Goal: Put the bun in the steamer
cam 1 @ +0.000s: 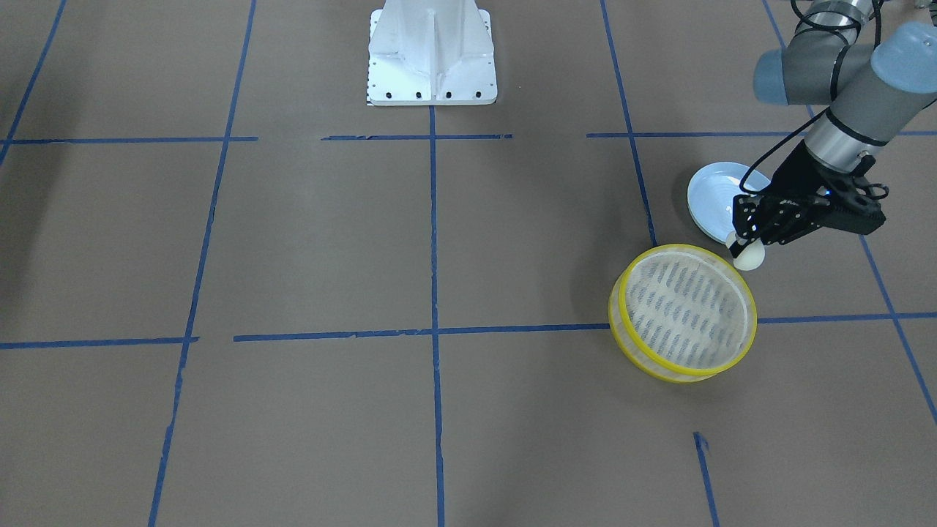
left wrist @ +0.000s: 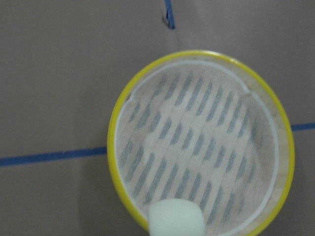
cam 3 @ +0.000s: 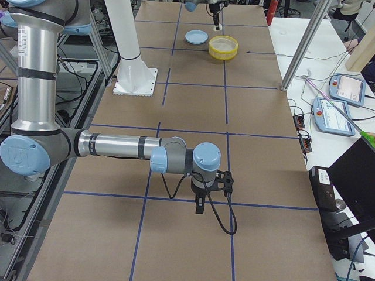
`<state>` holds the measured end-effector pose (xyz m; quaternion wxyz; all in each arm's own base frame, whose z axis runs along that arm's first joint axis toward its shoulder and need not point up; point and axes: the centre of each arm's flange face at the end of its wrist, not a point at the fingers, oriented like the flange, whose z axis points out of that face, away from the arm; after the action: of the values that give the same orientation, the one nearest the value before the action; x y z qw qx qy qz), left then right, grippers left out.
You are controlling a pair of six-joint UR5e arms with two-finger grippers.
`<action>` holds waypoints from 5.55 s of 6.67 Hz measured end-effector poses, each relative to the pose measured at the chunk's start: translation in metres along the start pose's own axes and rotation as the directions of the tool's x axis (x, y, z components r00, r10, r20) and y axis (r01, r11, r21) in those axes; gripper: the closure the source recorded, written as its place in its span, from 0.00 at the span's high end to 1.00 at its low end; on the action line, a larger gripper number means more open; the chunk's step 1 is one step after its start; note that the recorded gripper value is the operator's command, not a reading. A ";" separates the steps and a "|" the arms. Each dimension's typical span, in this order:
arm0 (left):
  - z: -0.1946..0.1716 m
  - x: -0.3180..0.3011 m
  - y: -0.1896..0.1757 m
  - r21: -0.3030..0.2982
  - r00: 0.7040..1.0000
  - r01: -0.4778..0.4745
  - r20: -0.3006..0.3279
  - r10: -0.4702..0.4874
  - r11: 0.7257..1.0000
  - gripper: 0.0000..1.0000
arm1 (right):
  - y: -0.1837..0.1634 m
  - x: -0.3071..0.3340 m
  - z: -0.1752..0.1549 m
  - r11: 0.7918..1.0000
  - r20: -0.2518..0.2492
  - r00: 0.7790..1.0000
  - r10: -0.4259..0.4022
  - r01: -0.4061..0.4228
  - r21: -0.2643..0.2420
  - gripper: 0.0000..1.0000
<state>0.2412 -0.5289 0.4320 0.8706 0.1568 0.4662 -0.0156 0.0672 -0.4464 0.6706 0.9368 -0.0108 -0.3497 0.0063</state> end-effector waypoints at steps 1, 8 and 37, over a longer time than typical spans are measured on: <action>0.019 0.014 -0.027 -0.015 1.000 0.017 0.023 -0.017 1.000 0.24 | 0.000 0.000 0.000 1.000 0.000 1.000 0.000 0.000 0.000 1.00; 0.123 0.044 -0.012 -0.167 0.996 0.048 0.082 -0.035 0.985 0.66 | 0.000 0.000 0.000 1.000 0.000 1.000 0.000 0.000 0.000 1.00; -0.159 -0.341 0.067 -0.297 0.987 0.033 0.160 0.015 0.954 1.00 | 0.000 0.000 0.000 1.000 0.000 1.000 0.000 0.000 0.000 1.00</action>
<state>-0.0680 -0.4601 0.6462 0.9188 0.0198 0.3924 0.0385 0.0672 -0.4464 0.6706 0.9368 -0.0108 -0.3498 0.0064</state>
